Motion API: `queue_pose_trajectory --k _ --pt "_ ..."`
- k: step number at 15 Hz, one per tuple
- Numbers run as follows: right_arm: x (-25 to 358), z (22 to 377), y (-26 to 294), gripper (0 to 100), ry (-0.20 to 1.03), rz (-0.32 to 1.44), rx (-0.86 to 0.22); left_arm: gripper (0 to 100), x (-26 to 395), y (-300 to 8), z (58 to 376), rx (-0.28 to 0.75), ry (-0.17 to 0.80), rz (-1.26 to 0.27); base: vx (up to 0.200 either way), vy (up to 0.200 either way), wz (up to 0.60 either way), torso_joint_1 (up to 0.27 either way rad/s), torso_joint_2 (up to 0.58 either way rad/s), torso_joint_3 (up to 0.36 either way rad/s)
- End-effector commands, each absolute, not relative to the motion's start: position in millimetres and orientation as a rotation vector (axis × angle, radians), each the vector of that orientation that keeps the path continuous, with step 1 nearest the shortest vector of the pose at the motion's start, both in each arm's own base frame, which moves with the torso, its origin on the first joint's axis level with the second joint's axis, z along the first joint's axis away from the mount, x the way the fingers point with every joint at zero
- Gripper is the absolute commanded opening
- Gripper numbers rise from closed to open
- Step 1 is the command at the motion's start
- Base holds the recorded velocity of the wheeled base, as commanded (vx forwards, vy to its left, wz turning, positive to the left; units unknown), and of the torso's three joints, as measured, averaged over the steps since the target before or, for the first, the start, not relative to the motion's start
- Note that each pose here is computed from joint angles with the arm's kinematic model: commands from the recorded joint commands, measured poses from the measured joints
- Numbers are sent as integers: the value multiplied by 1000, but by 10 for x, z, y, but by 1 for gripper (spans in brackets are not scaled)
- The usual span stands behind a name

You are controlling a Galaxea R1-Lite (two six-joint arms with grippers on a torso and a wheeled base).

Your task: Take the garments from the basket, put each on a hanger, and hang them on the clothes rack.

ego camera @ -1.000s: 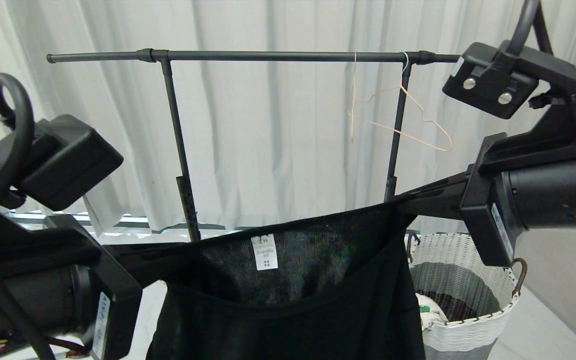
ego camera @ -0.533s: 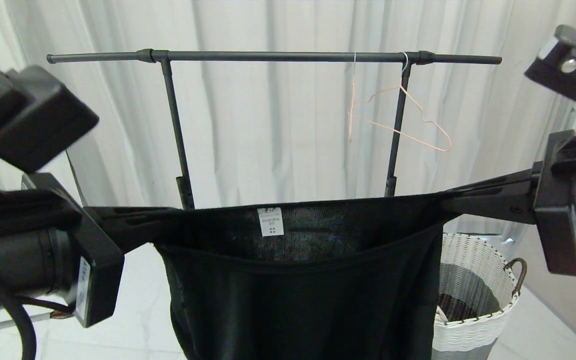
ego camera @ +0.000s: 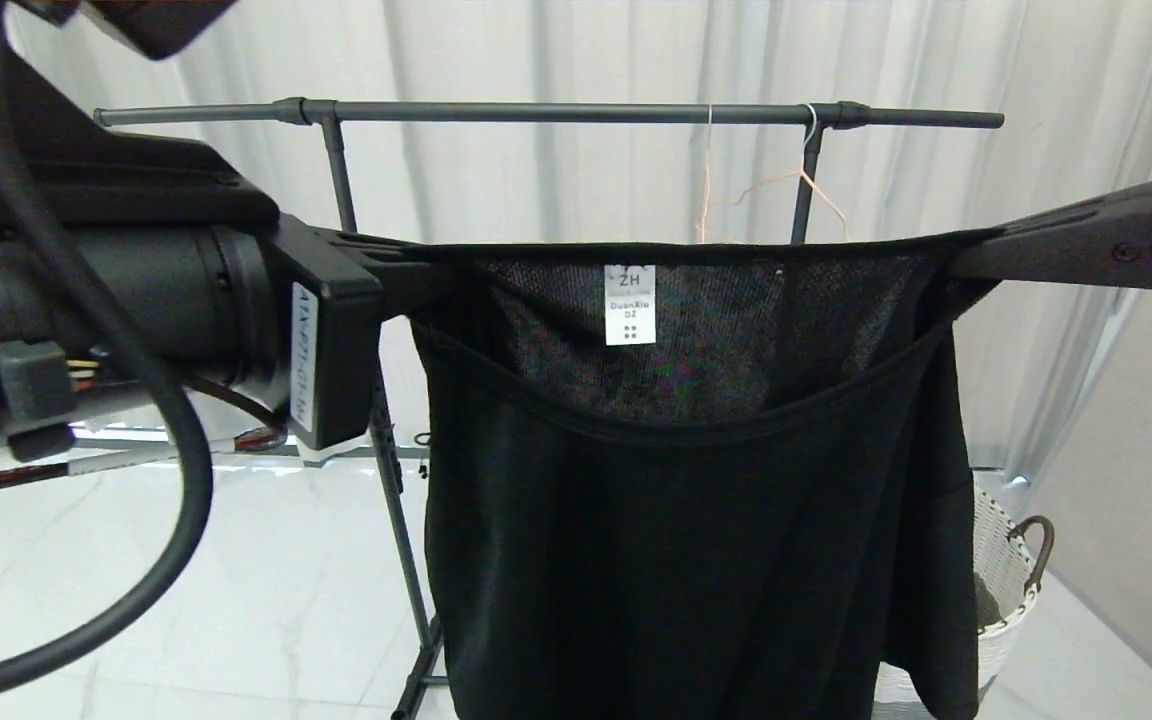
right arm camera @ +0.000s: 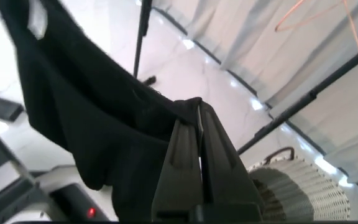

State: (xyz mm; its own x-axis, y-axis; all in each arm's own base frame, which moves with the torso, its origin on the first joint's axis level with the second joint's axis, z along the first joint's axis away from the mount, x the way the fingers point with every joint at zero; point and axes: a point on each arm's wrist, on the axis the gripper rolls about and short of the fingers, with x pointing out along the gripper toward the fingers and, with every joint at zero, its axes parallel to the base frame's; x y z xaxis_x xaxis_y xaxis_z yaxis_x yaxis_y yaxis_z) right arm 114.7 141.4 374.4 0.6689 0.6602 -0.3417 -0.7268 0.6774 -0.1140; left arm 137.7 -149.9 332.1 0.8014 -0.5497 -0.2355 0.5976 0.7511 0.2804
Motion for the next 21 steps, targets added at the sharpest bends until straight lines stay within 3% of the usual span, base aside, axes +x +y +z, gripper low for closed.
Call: queue_pose_trajectory --k 1,3,5,8,12,15,16,21 --pt "939 3793 1173 0 285 815 -251 0 1439 -1620 3273 365 147 -646 0 0 0 0 0 0" --pt "622 3763 920 0 340 987 -272 0 1496 -1776 3279 347 107 -667 0 0 0 0 0 0" --pt "550 3650 938 0 382 1057 -309 0 1602 -1973 3271 338 87 -687 0 0 0 0 0 0" --pt "518 3551 1003 0 409 1091 -346 0 1698 -2130 3319 323 71 -762 0 0 0 0 0 0" --pt "592 3586 1068 0 369 1015 -328 0 1653 -2073 3297 327 81 -764 0 0 0 0 0 0" --pt "783 3630 1228 0 319 953 -287 0 1449 -1819 3247 379 167 -771 0 0 0 0 0 0" --pt "886 3639 1383 0 287 951 -267 0 1228 -1674 3254 396 242 -814 0 0 0 0 0 0" --pt "1077 3661 1687 0 242 955 -242 0 766 -1570 3248 209 441 -929 0 0 0 0 0 0"
